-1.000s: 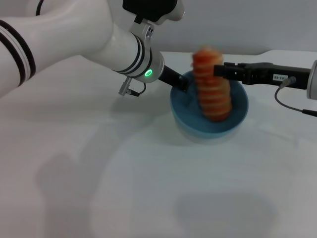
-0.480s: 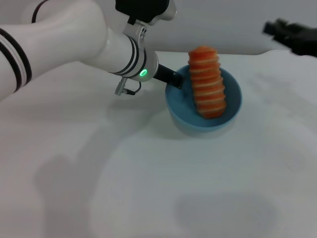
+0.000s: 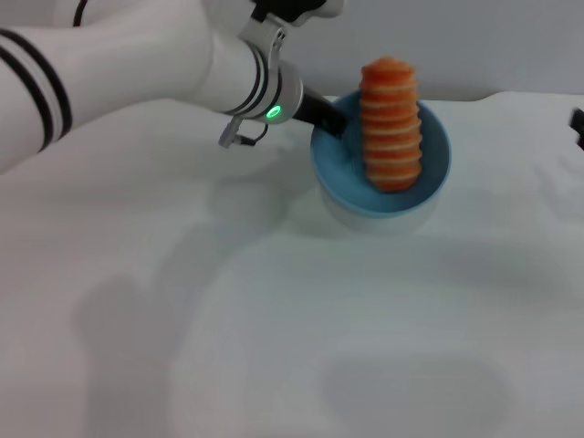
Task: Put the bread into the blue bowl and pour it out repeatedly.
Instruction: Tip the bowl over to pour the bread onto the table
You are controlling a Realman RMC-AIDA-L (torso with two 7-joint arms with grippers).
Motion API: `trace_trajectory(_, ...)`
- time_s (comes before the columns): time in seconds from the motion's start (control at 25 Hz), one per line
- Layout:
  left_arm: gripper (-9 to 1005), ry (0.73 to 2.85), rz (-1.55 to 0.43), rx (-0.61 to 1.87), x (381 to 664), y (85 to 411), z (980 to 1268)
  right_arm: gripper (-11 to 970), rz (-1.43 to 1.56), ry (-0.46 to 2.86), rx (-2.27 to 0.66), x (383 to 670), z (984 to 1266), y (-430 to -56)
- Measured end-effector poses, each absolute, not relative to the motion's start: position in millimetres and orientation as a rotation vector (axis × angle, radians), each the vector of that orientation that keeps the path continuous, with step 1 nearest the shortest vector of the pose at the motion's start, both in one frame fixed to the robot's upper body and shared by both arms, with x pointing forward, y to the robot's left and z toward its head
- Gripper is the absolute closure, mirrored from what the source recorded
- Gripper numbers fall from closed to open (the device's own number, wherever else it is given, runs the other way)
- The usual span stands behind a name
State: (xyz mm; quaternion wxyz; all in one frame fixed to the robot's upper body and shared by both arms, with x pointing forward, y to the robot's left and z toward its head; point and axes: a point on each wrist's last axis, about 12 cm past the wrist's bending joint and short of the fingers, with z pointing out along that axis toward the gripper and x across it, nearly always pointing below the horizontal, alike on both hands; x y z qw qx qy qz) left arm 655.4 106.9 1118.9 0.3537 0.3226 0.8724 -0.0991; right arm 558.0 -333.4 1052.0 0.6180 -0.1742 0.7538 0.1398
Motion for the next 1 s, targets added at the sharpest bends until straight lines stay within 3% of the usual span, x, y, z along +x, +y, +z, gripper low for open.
trace_trajectory(0.48, 998, 2.02, -0.016, 1.13, 667.2, 71.8, 1148.4, 384, 0.206, 1.715, 0.081, 501.2, 1016.9, -380.6)
trace_trajectory(0.64, 998, 1.947, 0.065, 1.213, 668.7, 63.1, 1155.2, 320, 0.161, 1.689, 0.069, 486.5, 1011.1, -381.0)
trace_trajectory(1.0, 998, 1.838, 0.153, 1.312, 668.1, 53.4, 1157.9, 325, 0.031, 1.605, 0.106, 468.9, 1006.2, -380.1)
